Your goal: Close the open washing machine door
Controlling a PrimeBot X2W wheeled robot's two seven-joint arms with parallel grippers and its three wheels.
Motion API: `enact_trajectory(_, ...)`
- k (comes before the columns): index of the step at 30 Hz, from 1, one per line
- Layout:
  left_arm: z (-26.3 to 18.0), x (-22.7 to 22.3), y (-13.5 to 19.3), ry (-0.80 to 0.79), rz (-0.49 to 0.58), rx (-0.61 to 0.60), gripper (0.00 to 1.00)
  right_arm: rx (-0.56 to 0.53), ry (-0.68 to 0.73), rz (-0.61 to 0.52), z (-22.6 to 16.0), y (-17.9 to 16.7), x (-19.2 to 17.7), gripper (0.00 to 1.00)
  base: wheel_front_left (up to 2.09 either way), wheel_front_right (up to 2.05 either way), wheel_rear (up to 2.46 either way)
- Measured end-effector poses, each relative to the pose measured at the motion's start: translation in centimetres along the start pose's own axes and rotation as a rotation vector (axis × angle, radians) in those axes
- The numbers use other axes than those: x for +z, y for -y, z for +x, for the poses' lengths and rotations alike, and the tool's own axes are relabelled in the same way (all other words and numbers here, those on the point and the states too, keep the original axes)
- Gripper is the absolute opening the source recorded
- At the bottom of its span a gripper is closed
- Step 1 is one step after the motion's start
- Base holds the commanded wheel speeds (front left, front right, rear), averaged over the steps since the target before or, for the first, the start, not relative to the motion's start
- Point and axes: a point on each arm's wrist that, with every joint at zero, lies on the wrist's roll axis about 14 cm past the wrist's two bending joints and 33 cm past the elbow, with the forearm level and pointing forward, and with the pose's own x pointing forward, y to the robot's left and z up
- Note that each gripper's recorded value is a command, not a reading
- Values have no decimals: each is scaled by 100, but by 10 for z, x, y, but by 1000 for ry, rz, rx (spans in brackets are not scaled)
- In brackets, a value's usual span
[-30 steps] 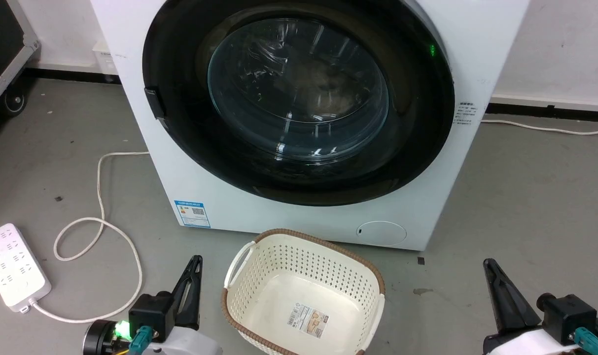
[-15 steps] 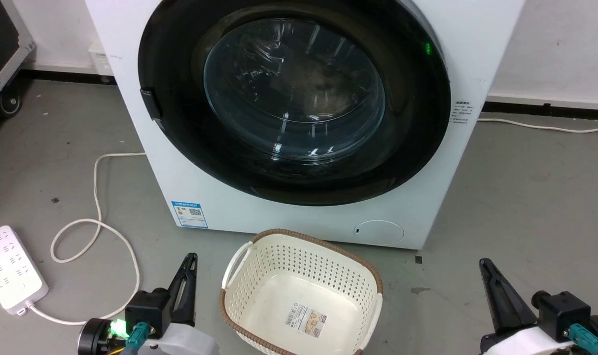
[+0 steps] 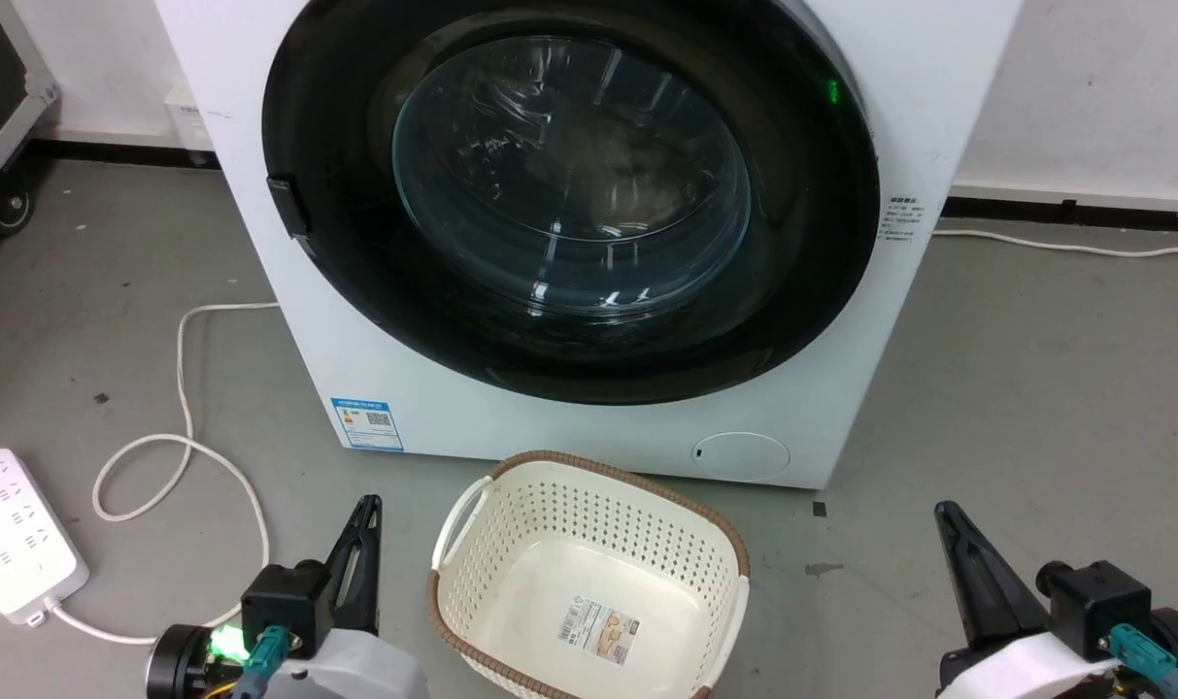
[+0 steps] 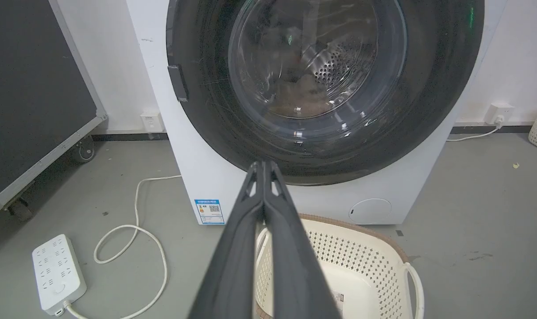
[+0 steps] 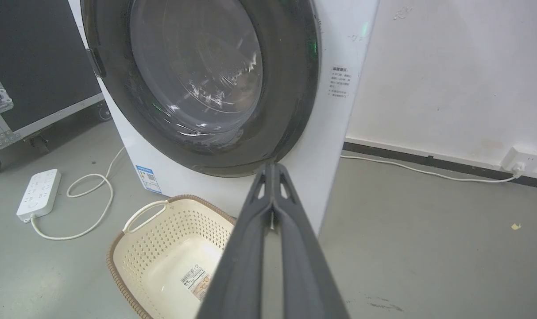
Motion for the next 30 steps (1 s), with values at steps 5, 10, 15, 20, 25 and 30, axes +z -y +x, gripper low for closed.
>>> enact_trajectory(5,1,1,0,-3,1,3,0,1,-4,-2,0,0,0,0,0,0,0)
enact_trajectory(10,2,2,-1,-6,1,9,0,1,-11,-3,1,-1,1,0,0,0,0)
enact_trajectory(15,3,2,-1,-9,0,11,0,1,-17,-10,1,-1,1,0,0,0,0)
enact_trajectory(20,4,3,-2,-15,6,14,0,3,-21,-11,1,-1,2,0,0,0,0)
enact_trajectory(25,5,4,-3,-20,6,21,0,4,-30,-20,0,-2,2,0,0,0,0)
enact_trajectory(30,5,4,-3,-25,7,25,0,5,-35,-22,0,-2,2,0,0,0,0)
